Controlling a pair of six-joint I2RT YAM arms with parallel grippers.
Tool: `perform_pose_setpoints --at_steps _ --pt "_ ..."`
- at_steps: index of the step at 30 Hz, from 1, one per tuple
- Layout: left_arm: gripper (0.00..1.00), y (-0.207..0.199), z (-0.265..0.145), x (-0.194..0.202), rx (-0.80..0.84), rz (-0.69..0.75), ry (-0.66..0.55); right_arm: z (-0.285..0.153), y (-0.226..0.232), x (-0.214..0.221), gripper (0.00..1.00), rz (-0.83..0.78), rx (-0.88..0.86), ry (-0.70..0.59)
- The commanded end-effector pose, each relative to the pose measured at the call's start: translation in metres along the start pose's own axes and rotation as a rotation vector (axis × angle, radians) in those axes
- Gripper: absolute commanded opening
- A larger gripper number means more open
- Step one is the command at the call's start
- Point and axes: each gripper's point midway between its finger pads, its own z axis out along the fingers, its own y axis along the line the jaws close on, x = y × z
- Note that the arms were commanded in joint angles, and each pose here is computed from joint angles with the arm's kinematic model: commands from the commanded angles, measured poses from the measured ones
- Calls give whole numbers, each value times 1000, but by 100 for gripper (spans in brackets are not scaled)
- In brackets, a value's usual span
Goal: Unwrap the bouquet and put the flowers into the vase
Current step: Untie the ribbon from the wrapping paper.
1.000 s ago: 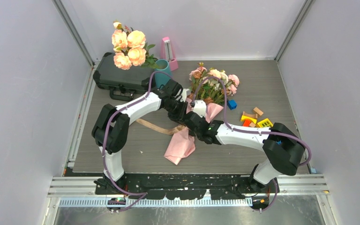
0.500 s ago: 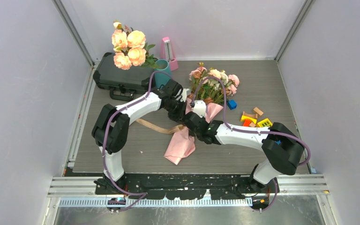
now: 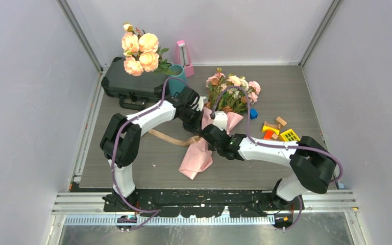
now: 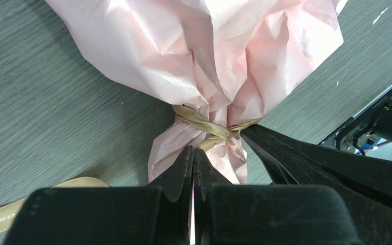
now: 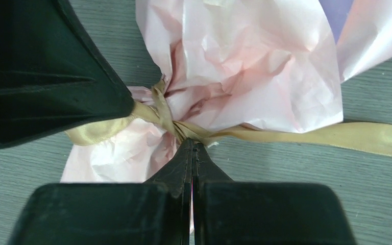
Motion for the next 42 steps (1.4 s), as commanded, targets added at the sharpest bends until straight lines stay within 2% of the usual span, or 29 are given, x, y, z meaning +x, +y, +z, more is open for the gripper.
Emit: perform_pose_setpoints --at_steps 1,9,15,20,23,31,42 --pt "0 -3 -12 -17 -19 42 -53 -5 -14 -4 0 25 47 -40" --pt "1 -5 -16 -19 -12 55 -59 -10 -15 -6 0 30 37 -47" --pt "22 -10 -21 -21 5 66 -70 -24 2 -11 1 15 -89 -42" --pt "37 -12 -25 -22 8 75 -86 -34 13 -14 15 -12 -165 -28" --pt "41 -12 -24 -22 8 75 -85 -34 17 -15 19 -22 -179 -23" --pt "42 -12 -21 -22 14 74 -82 -22 24 -22 27 -54 -151 -33" --pt "41 -11 -19 -22 14 76 -79 -10 16 -30 28 -40 -63 -77"
